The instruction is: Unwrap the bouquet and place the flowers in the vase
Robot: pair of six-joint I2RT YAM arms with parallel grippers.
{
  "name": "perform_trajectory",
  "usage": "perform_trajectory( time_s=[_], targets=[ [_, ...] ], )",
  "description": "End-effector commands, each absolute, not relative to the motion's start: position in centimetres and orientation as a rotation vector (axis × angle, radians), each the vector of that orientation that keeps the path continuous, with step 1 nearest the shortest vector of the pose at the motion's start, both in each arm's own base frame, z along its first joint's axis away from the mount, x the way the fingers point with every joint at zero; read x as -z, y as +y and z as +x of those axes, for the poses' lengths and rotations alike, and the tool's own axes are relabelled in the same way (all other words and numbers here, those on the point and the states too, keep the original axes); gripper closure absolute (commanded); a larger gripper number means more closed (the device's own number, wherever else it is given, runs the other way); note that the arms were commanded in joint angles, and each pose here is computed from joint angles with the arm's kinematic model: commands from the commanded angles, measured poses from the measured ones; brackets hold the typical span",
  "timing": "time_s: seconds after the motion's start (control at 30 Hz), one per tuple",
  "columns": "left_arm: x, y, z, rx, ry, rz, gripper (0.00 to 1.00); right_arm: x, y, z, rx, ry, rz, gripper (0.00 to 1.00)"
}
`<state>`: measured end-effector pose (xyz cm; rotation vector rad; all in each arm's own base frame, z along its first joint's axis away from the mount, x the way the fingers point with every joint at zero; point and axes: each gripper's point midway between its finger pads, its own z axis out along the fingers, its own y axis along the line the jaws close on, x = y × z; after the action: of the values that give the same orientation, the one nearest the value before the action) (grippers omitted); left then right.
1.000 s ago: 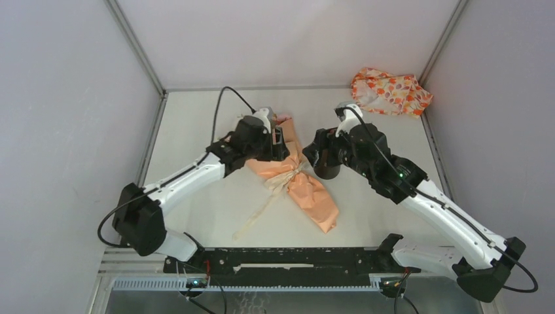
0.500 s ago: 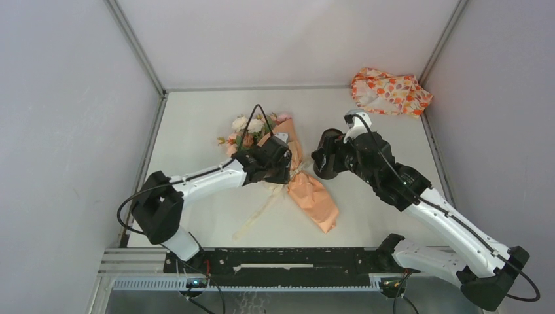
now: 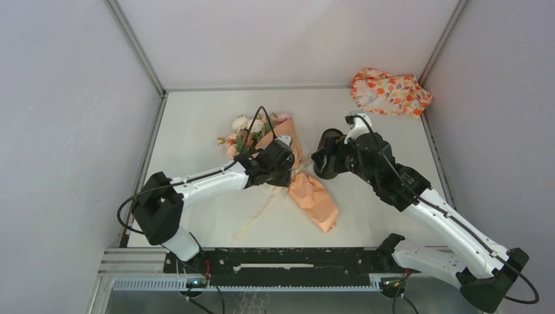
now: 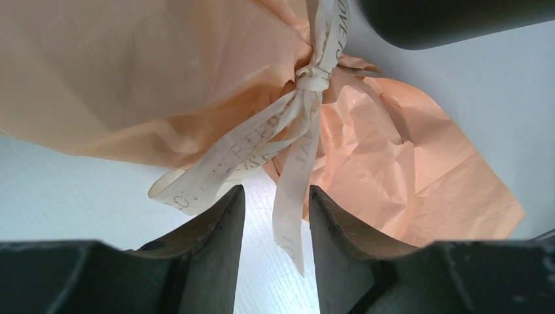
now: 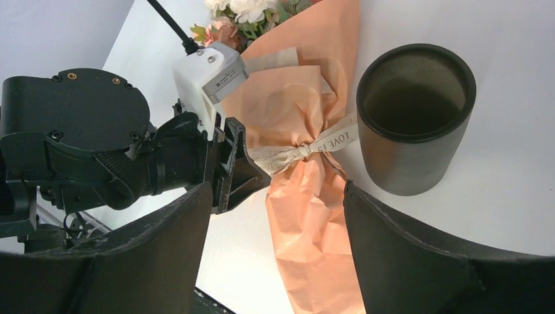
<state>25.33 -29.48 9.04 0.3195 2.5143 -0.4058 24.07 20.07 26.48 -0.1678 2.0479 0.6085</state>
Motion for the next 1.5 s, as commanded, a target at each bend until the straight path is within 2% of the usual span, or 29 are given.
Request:
perform_trajectory(
  time_s=[0.0, 0.37, 0.43, 0.5, 0.63, 0.67, 0.93, 1.23, 1.47],
  targets=[
    [-9.5, -30.6, 25.1, 0.442, 2.493, 0.331, 0.55, -27.8, 20.3, 24.3, -0.654, 1.996, -0.142, 0.18],
    [-9.1, -31.3, 24.9, 0.432, 2.5, 0.36, 0.61, -27.5, 20.7, 24.3, -0.674, 2.006, -0.139, 0.18],
    [-8.4, -31.2, 24.9, 0.415, 2.515, 0.362, 0.65, -27.5, 20.7, 24.3, -0.677, 2.005, -0.139, 0.18],
    [-7.7, -31.3, 24.9, 0.404, 2.527, 0.361, 0.73, -27.5, 20.7, 24.3, -0.677, 2.005, -0.137, 0.18],
    [-6.8, -31.1, 25.4, 0.357, 2.538, 0.343, 0.98, -27.3, 20.7, 24.2, -0.683, 2.006, -0.133, 0.19],
    [-6.8, -31.0, 25.5, 0.34, 2.539, 0.335, 1.0, -27.2, 20.8, 24.2, -0.685, 2.008, -0.133, 0.19],
    [-10.4, -25.9, 26.9, 0.136, 2.417, 0.202, 1.0, -26.1, 22.3, 23.7, -0.702, 2.044, -0.188, 0.19],
    [-11.1, -20.1, 26.2, 0.089, 2.376, 0.028, 1.0, -22.9, 26.3, 23.2, -0.747, 2.141, -0.279, 0.2],
    [-12.2, -18.5, 26.3, 0.1, 2.353, -0.018, 1.0, -19.2, 28.1, 23.4, -0.73, 2.236, -0.331, 0.22]
  ],
)
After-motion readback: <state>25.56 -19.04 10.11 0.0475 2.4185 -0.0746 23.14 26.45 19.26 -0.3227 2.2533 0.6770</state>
